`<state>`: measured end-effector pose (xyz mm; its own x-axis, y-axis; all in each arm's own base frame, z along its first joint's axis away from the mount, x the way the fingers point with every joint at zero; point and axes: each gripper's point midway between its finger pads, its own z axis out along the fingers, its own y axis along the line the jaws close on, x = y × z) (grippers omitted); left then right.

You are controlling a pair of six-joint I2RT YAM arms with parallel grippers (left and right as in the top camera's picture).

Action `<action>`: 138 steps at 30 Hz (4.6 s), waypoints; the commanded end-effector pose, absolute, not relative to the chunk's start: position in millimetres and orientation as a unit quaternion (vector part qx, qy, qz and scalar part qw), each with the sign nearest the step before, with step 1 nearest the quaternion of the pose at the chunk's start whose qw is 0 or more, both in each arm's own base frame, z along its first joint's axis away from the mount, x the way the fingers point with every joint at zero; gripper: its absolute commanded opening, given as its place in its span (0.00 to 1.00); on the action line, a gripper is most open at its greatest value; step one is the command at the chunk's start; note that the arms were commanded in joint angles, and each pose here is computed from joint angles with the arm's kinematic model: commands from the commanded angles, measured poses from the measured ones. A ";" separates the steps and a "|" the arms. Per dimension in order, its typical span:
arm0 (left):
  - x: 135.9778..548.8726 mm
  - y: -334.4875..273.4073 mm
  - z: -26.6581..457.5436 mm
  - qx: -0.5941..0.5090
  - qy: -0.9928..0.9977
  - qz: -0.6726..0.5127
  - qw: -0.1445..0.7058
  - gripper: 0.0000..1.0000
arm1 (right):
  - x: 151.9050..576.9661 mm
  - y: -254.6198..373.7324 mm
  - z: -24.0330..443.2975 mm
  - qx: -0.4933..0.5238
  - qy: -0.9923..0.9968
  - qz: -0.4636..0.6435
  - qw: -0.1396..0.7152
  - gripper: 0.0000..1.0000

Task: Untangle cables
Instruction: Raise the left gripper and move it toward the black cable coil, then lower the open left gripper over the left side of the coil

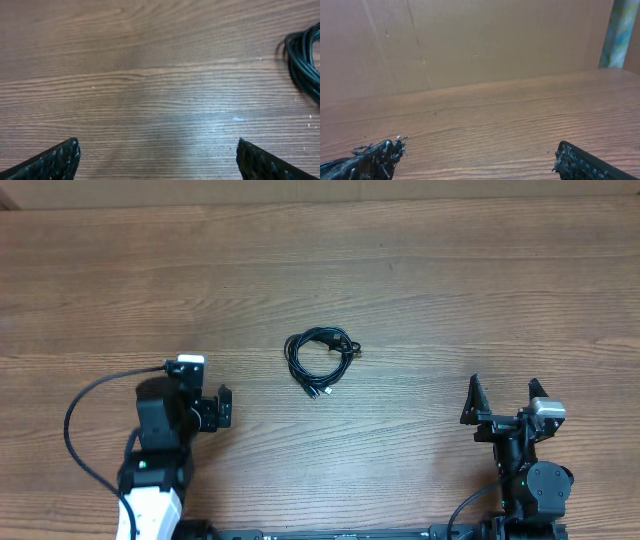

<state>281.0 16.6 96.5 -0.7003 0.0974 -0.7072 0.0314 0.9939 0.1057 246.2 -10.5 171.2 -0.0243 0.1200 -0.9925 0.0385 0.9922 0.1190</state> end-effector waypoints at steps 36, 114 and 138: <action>299.9 -5.1 91.9 0.077 0.949 0.018 0.306 0.99 | 246.3 -10.4 169.4 0.053 0.714 0.029 0.698 1.00; 295.3 -108.7 92.7 -0.039 0.941 -0.192 0.274 1.00 | 246.3 -10.4 169.4 0.053 0.714 0.029 0.698 1.00; 331.7 -123.8 90.4 -0.070 0.975 -0.064 0.200 1.00 | 246.3 -10.4 169.4 0.053 0.714 0.029 0.698 1.00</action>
<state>319.3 -130.4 86.9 -0.9229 -0.1366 -0.3599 -0.0639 0.9763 -0.2066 246.2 -10.5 171.3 -0.0239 0.1199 -0.9925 0.0388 0.9921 0.1190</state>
